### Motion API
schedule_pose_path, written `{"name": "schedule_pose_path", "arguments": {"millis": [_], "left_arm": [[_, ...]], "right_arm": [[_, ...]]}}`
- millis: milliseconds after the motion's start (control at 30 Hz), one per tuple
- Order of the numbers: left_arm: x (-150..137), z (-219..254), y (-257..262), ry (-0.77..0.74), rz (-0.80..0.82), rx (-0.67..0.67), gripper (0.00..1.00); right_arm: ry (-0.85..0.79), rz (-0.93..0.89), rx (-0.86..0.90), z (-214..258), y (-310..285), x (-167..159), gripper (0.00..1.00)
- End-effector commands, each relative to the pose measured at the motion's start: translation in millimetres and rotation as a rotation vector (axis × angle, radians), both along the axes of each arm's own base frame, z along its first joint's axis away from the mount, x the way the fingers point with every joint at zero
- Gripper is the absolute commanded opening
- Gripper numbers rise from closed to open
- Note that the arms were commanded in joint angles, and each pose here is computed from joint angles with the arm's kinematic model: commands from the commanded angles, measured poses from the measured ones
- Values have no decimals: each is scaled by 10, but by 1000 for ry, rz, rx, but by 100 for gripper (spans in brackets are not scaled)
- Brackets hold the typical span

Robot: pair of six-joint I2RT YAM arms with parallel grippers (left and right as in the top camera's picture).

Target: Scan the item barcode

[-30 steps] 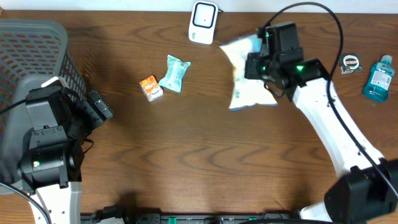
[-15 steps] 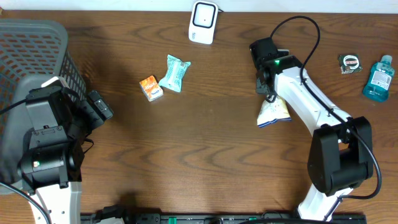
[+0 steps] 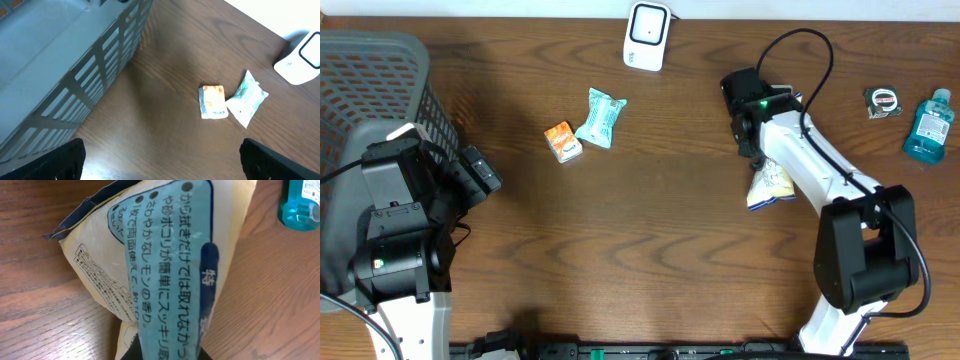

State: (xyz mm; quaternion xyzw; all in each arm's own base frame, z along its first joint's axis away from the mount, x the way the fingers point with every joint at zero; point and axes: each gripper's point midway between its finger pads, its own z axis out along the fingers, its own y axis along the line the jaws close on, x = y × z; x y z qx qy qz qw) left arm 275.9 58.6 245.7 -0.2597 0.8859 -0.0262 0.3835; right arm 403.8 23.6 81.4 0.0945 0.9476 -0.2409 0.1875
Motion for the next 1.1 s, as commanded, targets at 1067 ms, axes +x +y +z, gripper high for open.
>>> {"name": "schedule_pose_path", "arguments": {"millis": [1067], "left_arm": [[-2, 18, 38, -3, 21, 3, 98]], "right_arm": [[-71, 254, -99, 156, 877, -12, 1]]}}
